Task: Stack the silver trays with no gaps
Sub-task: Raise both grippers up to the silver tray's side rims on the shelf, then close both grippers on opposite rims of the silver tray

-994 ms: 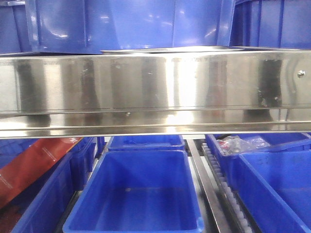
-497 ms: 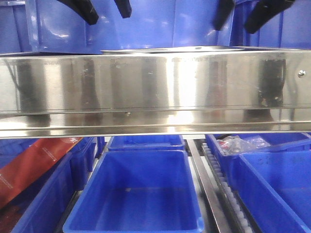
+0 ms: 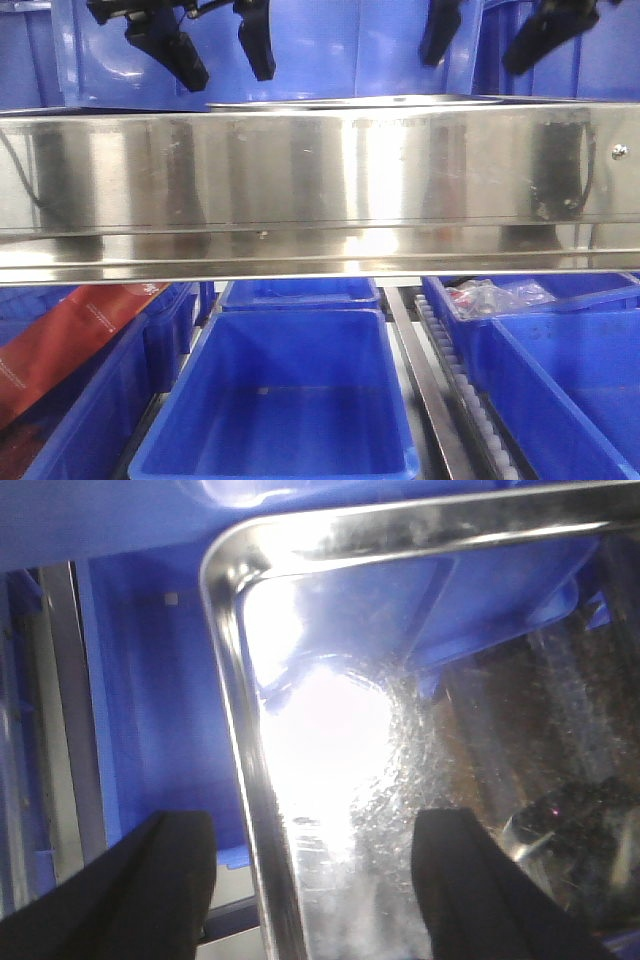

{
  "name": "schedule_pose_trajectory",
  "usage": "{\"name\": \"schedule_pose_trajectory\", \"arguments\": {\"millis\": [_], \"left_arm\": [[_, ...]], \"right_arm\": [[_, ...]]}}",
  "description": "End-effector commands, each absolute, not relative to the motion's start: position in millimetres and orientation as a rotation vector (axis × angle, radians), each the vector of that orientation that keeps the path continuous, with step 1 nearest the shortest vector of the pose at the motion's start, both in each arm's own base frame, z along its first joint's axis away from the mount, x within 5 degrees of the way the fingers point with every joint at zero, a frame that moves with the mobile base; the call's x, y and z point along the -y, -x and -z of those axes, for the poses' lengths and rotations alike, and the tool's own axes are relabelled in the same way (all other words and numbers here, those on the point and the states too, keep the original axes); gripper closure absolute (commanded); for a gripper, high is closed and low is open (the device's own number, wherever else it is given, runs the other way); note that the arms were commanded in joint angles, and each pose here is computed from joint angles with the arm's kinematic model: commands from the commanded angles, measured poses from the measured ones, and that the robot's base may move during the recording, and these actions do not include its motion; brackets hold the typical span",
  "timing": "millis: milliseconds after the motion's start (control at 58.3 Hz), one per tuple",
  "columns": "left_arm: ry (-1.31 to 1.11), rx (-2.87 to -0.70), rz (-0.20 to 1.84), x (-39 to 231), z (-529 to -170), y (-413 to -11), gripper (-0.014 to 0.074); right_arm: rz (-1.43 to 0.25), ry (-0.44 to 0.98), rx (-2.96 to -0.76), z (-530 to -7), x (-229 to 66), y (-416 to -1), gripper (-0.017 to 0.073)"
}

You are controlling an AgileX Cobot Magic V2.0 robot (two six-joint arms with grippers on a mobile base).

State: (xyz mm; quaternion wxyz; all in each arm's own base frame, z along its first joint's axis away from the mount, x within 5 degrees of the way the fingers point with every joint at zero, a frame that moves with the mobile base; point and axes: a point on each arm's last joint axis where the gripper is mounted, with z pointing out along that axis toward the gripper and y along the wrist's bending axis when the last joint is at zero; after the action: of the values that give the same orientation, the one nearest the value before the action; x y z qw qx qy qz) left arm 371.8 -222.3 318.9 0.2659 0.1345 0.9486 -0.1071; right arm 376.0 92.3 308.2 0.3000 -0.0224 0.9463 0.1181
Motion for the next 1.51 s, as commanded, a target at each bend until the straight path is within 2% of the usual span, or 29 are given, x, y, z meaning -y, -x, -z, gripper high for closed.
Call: {"name": "schedule_pose_trajectory", "arguments": {"millis": [0,377,1080,1354,1491], "left_arm": [[-0.352,-2.543,0.291,223.1,-320.9,-373.5,0.0255],[-0.370,-2.599,0.235,226.0,-297.6,-381.6,0.0255],[-0.353,-2.574,0.235,226.4,-298.0,-384.3,0.0255],[-0.354,-2.585,0.229,225.9,-297.4,-383.5,0.0255],[-0.354,-2.585,0.229,225.9,-297.4,-383.5,0.0255]], "right_arm": [[-0.302,0.064,-2.501,-306.1,-93.3,-380.3,0.0158],[-0.288,0.064,-2.538,-291.4,-94.3,-386.7,0.0158],[-0.275,0.071,-2.533,-291.6,-93.6,-387.1,0.0158],[-0.275,0.073,-2.549,-290.8,-93.5,-386.0,0.0260],[-0.275,0.073,-2.551,-290.7,-93.5,-385.8,0.0264]]}}
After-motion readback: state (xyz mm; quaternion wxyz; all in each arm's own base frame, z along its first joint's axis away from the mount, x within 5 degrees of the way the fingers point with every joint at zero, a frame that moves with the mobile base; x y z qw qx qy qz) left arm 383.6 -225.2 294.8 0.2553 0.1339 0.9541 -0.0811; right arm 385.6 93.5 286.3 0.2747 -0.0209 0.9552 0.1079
